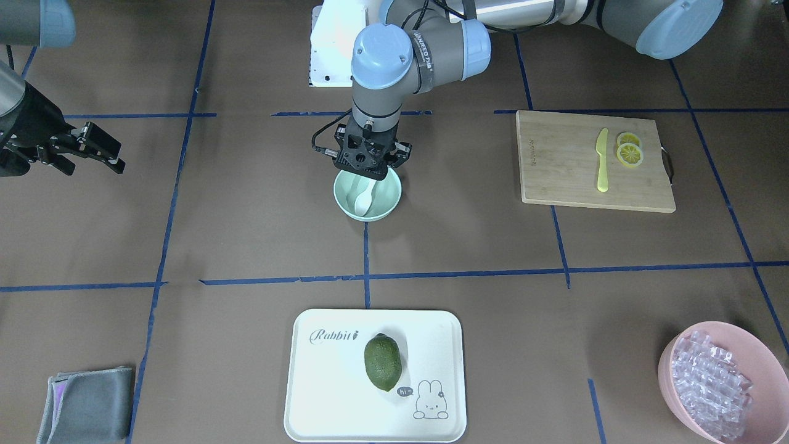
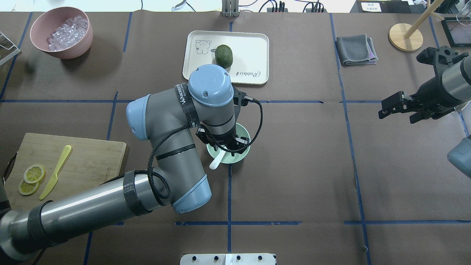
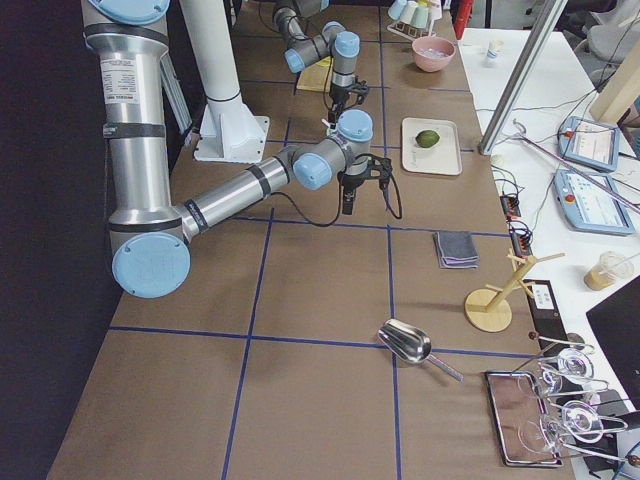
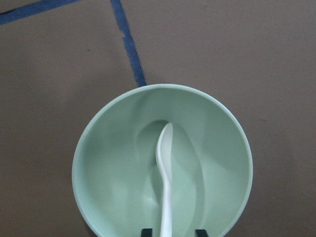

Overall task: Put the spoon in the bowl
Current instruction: 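Open the left gripper, releasing the spoon, and withdraw the left arm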

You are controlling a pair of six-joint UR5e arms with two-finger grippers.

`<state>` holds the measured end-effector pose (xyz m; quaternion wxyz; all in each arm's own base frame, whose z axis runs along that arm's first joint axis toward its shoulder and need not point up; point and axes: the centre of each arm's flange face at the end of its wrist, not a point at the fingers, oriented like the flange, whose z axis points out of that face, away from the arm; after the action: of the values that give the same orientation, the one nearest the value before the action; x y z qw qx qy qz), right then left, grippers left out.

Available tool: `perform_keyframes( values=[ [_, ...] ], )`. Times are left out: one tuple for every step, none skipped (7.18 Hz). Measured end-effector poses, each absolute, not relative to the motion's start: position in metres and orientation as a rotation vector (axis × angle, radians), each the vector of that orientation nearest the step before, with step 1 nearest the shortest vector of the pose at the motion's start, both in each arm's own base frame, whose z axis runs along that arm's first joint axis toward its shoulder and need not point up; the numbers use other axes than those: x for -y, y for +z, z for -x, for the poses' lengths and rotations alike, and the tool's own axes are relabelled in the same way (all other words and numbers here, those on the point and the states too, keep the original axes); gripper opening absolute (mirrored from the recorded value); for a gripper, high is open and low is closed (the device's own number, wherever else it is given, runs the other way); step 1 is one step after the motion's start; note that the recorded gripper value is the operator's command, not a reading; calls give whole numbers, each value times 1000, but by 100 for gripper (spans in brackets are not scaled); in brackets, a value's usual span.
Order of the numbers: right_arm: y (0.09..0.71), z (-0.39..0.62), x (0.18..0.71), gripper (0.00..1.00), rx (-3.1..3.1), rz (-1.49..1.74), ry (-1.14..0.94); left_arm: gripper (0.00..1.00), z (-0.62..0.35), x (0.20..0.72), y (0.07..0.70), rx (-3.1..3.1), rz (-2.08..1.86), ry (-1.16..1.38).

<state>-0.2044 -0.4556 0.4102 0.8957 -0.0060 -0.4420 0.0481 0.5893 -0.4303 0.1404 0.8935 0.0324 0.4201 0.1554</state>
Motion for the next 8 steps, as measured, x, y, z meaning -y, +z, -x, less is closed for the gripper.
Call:
perform_keyframes(
  values=[
    [411, 204, 456, 99, 916, 10, 97, 69, -583, 437, 137, -880, -79, 312],
    [418, 199, 455, 99, 906, 1, 78, 69, -567, 450, 133, -888, -96, 288],
    [438, 182, 456, 99, 881, -23, 32, 69, -541, 467, 142, -888, -107, 253],
    [467, 154, 462, 99, 851, -52, -25, 70, -505, 479, 176, -875, -103, 231],
    [501, 121, 469, 99, 825, -74, -74, 77, -454, 487, 221, -861, -102, 236],
    [534, 89, 476, 99, 818, -84, -115, 78, -394, 493, 261, -846, -108, 259],
    [564, 62, 479, 99, 829, -87, -149, 85, -327, 496, 301, -827, -110, 290],
    [589, 37, 481, 99, 839, -95, -170, 86, -249, 498, 344, -813, -111, 314]
  ],
)
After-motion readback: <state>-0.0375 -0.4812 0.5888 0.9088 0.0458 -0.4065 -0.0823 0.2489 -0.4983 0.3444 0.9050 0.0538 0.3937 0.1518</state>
